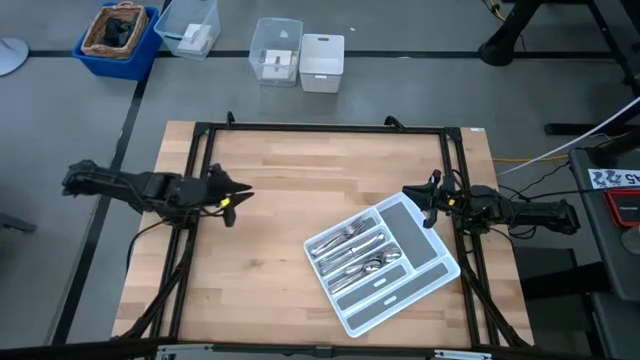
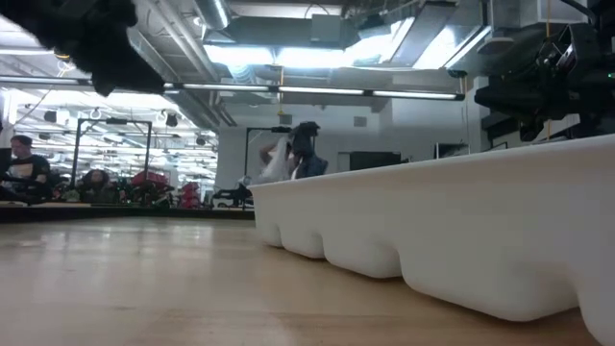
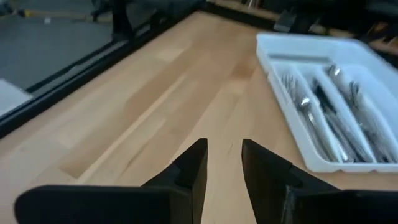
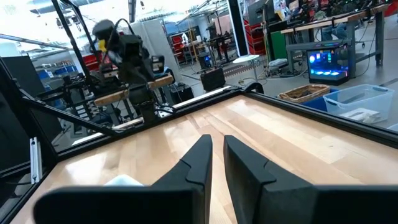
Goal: Sort silverware
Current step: Return to Home Position
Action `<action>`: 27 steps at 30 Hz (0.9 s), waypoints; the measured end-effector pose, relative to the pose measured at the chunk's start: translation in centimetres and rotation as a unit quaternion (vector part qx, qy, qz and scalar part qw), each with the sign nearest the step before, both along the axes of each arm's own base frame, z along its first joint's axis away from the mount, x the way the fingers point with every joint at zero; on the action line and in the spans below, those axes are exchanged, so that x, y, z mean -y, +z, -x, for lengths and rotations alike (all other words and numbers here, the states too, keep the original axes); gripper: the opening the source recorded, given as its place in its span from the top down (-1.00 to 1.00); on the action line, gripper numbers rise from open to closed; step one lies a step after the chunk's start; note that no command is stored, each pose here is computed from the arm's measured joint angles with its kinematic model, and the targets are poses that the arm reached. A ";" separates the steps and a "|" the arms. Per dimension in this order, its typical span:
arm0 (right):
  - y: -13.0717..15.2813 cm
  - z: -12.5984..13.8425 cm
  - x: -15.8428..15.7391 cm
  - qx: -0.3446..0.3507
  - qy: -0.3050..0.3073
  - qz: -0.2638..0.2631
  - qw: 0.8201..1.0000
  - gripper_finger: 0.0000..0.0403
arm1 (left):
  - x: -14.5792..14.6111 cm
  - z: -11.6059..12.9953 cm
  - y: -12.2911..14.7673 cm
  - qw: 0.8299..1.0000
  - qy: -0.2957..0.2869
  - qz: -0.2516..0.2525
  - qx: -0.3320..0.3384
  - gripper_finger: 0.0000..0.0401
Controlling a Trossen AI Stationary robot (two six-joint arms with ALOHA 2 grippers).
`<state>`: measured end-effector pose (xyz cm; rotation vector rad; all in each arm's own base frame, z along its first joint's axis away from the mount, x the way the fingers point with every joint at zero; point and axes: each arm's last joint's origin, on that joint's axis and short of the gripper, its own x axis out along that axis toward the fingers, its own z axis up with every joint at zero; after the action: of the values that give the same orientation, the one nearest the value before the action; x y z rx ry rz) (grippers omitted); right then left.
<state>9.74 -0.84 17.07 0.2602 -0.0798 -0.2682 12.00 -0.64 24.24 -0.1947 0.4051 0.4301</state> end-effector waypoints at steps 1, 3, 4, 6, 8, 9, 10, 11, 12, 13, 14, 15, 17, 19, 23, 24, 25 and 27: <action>0.0 0.0 0.0 0.000 0.000 0.000 1.000 0.77 | -0.1 0.4 -0.6 1.000 -0.002 -0.002 0.016 0.56; 0.0 0.0 0.0 0.000 0.000 0.000 1.000 0.77 | -0.2 0.9 -1.7 0.999 -0.008 -0.009 0.042 0.56; 0.0 0.0 0.0 0.000 0.000 0.000 1.000 0.77 | -0.2 1.2 -2.3 0.998 -0.010 -0.012 0.055 0.56; 0.0 0.0 0.0 0.000 0.000 0.000 1.000 0.77 | -0.3 1.7 -3.0 0.996 -0.017 -0.024 0.086 0.56; 0.0 0.0 0.0 0.000 0.000 0.000 1.000 0.77 | -0.4 2.1 -3.6 0.991 -0.023 -0.041 0.123 0.56; 0.0 0.0 0.0 0.000 0.000 0.000 1.000 0.77 | -0.4 2.3 -3.8 0.988 -0.026 -0.051 0.143 0.56; 0.0 0.0 0.0 0.000 0.000 0.000 1.000 0.77 | -0.4 2.4 -4.0 0.985 -0.027 -0.060 0.162 0.56; 0.0 0.0 0.0 0.000 0.000 0.000 1.000 0.77 | -0.5 2.6 -4.2 0.981 -0.029 -0.069 0.181 0.56; 0.0 0.0 0.0 0.000 0.000 0.000 1.000 0.77 | -0.5 2.8 -4.4 0.976 -0.029 -0.078 0.200 0.56; 0.0 0.0 0.0 0.000 0.000 0.000 1.000 0.77 | -0.5 2.9 -4.5 0.972 -0.029 -0.086 0.218 0.56; 0.0 0.0 0.0 0.000 0.000 0.000 1.000 0.77 | -0.6 3.1 -4.7 0.968 -0.028 -0.092 0.233 0.56; 0.0 0.0 0.0 0.000 0.000 0.000 1.000 0.77 | -0.6 3.1 -4.9 0.965 -0.027 -0.097 0.242 0.56; 0.0 0.0 0.0 0.000 0.000 0.000 1.000 0.77 | -0.6 3.0 -5.2 0.963 -0.028 -0.102 0.250 0.56; 0.0 0.0 0.0 0.000 0.000 0.000 1.000 0.77 | -0.6 2.9 -5.4 0.962 -0.028 -0.109 0.248 0.56; 0.0 0.0 0.0 0.000 -0.001 0.000 1.000 0.77 | -0.9 2.6 -6.4 0.965 -0.019 -0.114 0.236 0.56; 0.0 0.0 0.0 0.000 -0.001 0.000 1.000 0.77 | -0.9 2.6 -6.8 0.966 -0.019 -0.114 0.229 0.56; 0.0 0.0 0.0 0.000 0.000 0.000 1.000 0.77 | -1.0 2.5 -6.9 0.969 -0.019 -0.109 0.222 0.56; 0.0 0.0 0.0 0.000 0.000 0.000 1.000 0.77 | -1.0 2.4 -7.1 0.971 -0.020 -0.108 0.214 0.56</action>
<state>9.74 -0.84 17.06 0.2603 -0.0796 -0.2688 9.60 0.38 17.16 -0.0640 -0.0629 0.3766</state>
